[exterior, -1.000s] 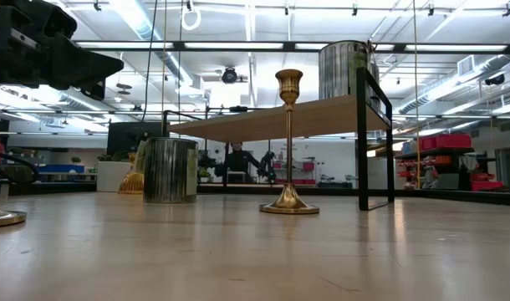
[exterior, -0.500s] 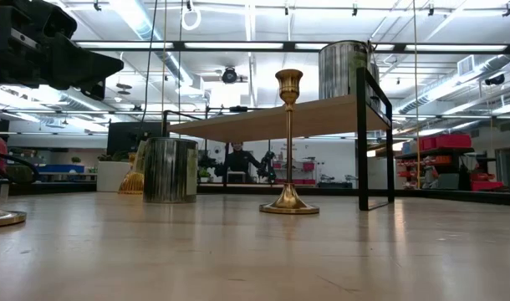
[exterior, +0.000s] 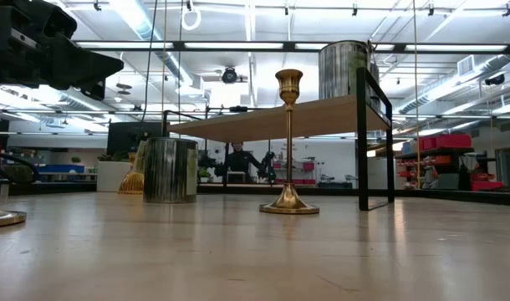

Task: Pick & Place candle stick holders
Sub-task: Put the bottom right gold candle holder on the shelf

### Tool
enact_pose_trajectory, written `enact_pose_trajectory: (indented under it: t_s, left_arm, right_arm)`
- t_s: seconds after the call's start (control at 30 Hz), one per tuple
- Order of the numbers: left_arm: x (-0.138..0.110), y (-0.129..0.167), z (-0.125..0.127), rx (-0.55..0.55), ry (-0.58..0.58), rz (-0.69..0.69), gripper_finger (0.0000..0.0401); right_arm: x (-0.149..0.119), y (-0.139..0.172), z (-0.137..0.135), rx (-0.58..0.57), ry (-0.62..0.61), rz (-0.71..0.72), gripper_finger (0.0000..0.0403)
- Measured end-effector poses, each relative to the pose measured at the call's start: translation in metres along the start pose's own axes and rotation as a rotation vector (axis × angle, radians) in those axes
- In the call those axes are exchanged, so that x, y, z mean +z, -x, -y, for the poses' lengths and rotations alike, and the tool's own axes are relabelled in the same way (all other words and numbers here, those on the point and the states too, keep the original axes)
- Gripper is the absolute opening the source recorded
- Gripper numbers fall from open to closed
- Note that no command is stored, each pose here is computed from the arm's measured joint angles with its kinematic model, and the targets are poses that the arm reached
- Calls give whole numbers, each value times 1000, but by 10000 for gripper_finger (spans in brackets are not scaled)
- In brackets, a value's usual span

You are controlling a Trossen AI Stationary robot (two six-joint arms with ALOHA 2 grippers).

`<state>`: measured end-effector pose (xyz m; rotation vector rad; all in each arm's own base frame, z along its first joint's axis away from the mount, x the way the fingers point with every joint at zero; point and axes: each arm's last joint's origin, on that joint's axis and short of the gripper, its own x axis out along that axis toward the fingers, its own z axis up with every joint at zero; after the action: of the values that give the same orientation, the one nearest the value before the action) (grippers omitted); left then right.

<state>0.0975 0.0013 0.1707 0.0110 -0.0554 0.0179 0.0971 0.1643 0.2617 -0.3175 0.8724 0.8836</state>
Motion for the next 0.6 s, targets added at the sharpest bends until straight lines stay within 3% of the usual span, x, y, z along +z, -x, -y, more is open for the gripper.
enact_pose_trajectory:
  t_s: [0.6]
  left_arm:
    - [0,0,0,0,0,0,12]
  right_arm:
    - [-28,-11,6,-47,-40,30,357]
